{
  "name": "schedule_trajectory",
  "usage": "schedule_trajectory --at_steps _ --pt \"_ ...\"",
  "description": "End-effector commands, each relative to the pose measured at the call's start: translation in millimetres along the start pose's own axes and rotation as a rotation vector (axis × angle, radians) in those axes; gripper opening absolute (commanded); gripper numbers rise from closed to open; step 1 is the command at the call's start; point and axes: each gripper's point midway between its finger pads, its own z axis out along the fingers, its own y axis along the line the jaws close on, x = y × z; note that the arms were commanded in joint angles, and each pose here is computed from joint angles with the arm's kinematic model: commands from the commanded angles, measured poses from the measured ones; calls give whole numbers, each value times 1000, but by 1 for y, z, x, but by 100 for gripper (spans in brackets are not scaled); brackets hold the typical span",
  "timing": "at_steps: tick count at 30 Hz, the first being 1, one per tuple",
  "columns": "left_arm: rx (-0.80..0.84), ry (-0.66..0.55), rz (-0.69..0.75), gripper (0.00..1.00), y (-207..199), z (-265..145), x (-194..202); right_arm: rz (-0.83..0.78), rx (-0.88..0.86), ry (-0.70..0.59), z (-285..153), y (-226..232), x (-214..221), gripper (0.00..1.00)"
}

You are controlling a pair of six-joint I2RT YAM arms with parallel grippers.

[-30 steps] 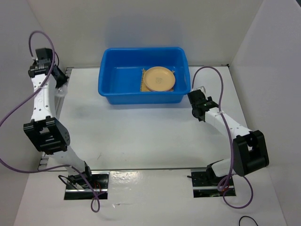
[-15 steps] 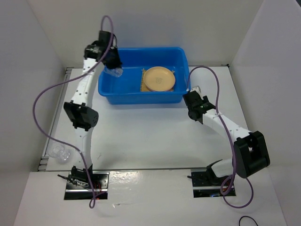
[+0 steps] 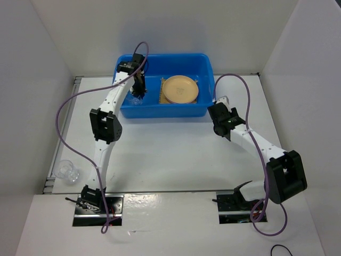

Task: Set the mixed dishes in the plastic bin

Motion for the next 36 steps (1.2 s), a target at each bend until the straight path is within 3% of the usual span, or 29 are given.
schedule_trajectory --at_steps 1,7,11,15,16,17,18,21,24,25,26,27,29,32,33,34,36 --pt "-34 0 20 0 -1 15 2 81 32 -69 -6 -6 -14 62" --pt "-59 16 21 2 -4 36 7 62 41 -49 -1 -3 -11 63" --pt "-79 27 24 10 0 40 11 62 32 -49 -1 -2 -11 64" --pt "-85 -12 19 49 1 27 1 46 22 -34 3 4 -8 64" --pt "-89 -45 15 63 2 16 -7 46 22 -34 3 4 -8 64" --pt "-103 -60 4 92 5 9 -10 46 22 -34 3 4 -8 64" --pt "-104 -87 0 100 6 0 -16 46 22 -34 3 4 -8 64" --pt "-96 -175 -18 100 8 -41 -35 46 22 -34 3 4 -8 64" --pt "-109 -326 -63 100 23 -119 -56 40 13 -28 5 7 -7 64" --pt "-189 -372 -88 100 41 -136 -59 40 13 -28 5 7 -7 64" --pt "-276 -344 -92 100 57 -133 -47 40 13 -28 5 7 -7 64" --pt "-294 -412 -174 100 71 -174 -45 33 13 -21 6 8 -6 64" --pt "-378 -420 -259 100 102 -190 -28 28 8 -26 5 11 -7 64" --pt "-461 -380 -441 100 156 -206 24 10 3 -19 5 15 -5 64" --pt "-444 -428 -566 100 170 -230 39 10 3 -19 5 15 -5 64" --pt "-511 -350 -598 100 188 -210 73 2 3 -11 6 16 -3 64" --pt "-517 -330 -761 98 215 -215 108 -11 -2 -9 7 20 -3 64"
